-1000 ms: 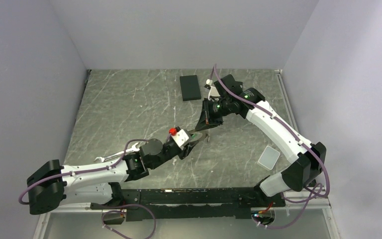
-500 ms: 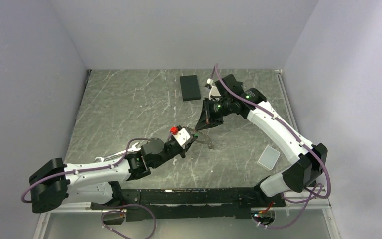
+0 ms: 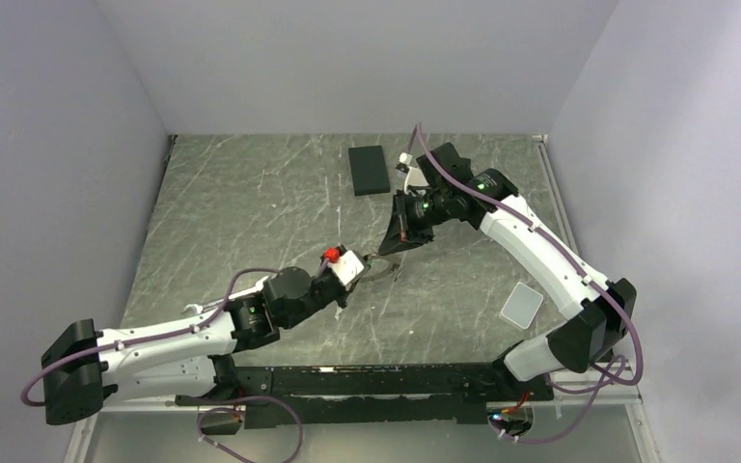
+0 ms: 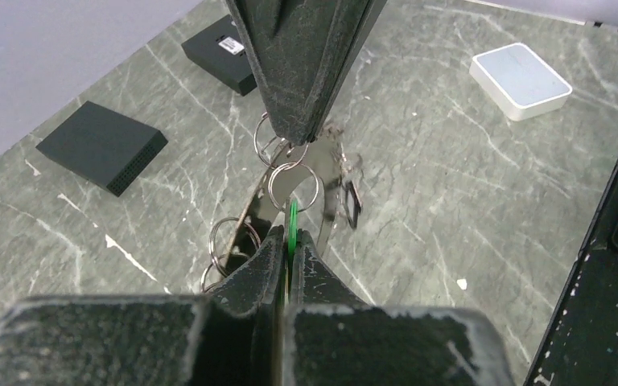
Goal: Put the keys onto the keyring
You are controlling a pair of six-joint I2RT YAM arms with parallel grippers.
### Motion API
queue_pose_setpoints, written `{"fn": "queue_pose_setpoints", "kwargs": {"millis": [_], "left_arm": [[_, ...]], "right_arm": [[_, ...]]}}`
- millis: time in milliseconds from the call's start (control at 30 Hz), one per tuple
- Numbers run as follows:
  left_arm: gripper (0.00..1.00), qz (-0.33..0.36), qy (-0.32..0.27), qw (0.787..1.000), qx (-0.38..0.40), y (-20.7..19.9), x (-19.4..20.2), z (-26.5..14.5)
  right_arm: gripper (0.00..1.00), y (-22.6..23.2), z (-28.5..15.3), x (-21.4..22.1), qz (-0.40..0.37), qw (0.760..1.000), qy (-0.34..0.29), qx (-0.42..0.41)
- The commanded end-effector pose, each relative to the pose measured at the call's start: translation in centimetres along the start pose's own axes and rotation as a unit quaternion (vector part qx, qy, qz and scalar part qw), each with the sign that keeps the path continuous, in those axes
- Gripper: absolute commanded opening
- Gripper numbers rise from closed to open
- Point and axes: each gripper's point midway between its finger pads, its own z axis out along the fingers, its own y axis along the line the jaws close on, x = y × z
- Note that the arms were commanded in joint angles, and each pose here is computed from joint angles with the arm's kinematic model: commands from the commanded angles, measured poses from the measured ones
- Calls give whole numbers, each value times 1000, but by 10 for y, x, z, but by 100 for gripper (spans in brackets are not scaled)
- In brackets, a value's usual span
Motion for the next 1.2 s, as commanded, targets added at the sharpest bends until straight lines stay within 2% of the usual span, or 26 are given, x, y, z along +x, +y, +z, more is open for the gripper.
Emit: {"fn": "queue_pose_setpoints", "kwargs": {"millis": [0,267,500,767,1000,1167], "left_arm": [[0,42,64,997,-10,7,20,-6],[0,55,55,996,-43,23,7,-13],[0,99,101,987,-72,39,2,-16],[0,108,135,978,-119,54,-4,-8],[0,114,125,978,-126,57,-30,0],[0,115,110,980,-115,54,-38,1]], "right_arm": [[0,19,-28,-19,-33,998,-58,-21],[0,16,-30,-12,-54,997,-45,-23],[0,9,-32,4,-109,994,-12,-23],[0,7,-20,28,-142,989,20,-28],[0,-2,1,48,-147,988,50,-16],[0,-8,7,49,-147,988,48,-6]]}}
